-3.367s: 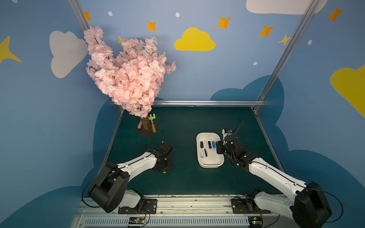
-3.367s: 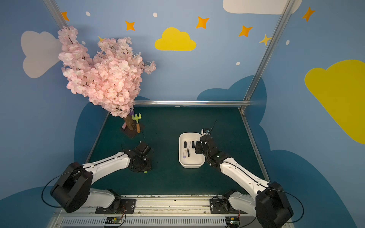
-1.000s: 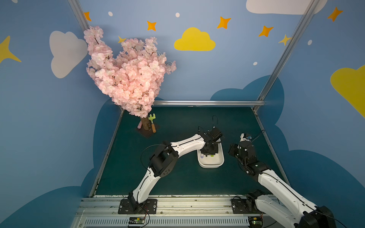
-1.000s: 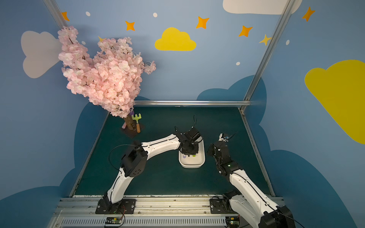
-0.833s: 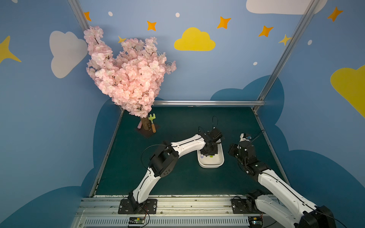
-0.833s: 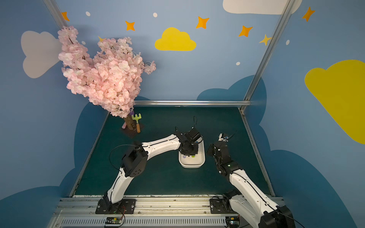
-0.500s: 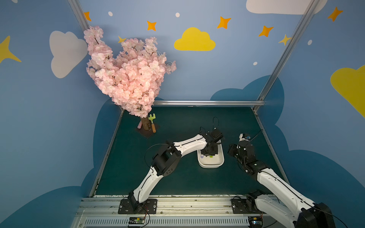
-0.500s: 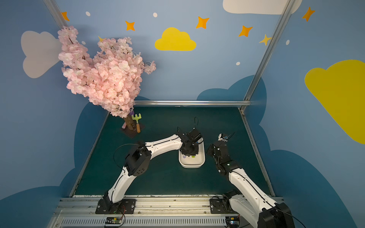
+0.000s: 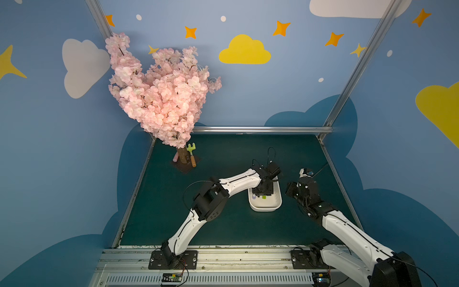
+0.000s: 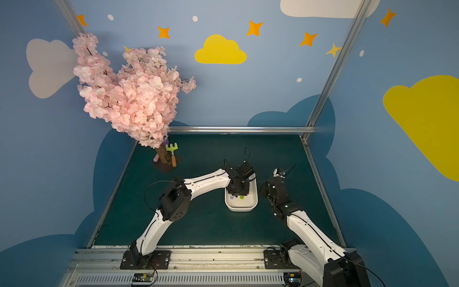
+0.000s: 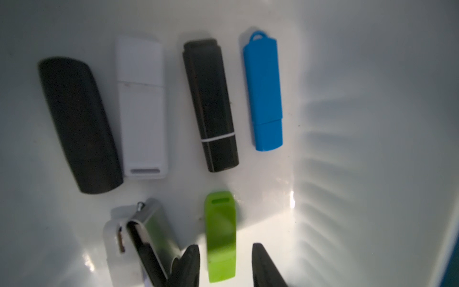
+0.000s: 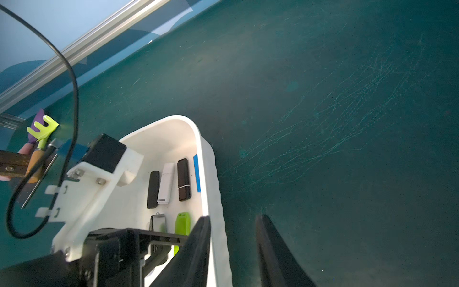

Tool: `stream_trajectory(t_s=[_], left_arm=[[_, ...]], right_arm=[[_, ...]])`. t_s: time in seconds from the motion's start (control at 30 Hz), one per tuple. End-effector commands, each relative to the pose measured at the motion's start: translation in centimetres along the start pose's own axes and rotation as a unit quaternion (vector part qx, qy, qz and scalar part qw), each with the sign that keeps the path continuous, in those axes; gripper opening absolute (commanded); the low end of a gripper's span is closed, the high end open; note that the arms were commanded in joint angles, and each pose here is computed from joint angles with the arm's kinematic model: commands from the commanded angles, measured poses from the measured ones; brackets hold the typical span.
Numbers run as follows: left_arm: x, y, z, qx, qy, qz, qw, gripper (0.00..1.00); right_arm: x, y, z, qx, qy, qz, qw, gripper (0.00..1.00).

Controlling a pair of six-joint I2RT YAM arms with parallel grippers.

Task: Put the usb flash drive into the storage box
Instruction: Place the USB flash in the storage box.

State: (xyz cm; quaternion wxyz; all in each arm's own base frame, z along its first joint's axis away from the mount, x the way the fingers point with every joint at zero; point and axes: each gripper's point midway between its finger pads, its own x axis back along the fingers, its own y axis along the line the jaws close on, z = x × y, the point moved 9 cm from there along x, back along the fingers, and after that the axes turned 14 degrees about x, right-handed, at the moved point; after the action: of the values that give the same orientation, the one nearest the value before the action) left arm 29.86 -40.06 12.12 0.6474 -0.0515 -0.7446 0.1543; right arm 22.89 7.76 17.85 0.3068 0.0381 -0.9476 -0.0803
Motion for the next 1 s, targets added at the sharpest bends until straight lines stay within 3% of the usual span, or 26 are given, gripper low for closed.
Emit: stream_trajectory(t_s=[0.0,0.13,0.3,0.4,0.7,0.83,0.97], left_arm=[[0.5,-0.1,-0.1,-0.011,-0.001,-0.005,1.000,0.40],[3.0,-1.0,-0.3,-0.027,-0.016,0.017,0.999,0.40],[10.1,-1.2,-0.2,-0.052,-0.070,0.057,0.994,0.40],[14.5,0.9,0.5,-0.061,-0.113,0.059,0.990,0.40],[21.9,16.2,3.6,-0.005,-0.202,-0.015,0.979,0.44],[25.5,23.7,5.4,0.045,-0.234,-0.022,0.971,0.51],[28.9,27.8,7.4,0.066,-0.275,-0.010,0.959,0.60]], right_arm=[[0.3,0.1,-1.1,-0.006,-0.017,-0.002,1.000,0.36],[0.5,0.1,-1.2,-0.004,-0.020,0.001,1.000,0.36],[0.6,0.1,-1.2,-0.004,-0.021,-0.001,1.000,0.36],[0.5,0.8,-1.4,0.017,-0.016,-0.039,0.999,0.37],[-0.8,5.9,-1.7,0.140,0.011,-0.203,0.969,0.36],[-1.0,9.7,-1.0,0.202,0.039,-0.275,0.939,0.37],[-0.8,14.2,-1.6,0.245,0.063,-0.340,0.906,0.38]])
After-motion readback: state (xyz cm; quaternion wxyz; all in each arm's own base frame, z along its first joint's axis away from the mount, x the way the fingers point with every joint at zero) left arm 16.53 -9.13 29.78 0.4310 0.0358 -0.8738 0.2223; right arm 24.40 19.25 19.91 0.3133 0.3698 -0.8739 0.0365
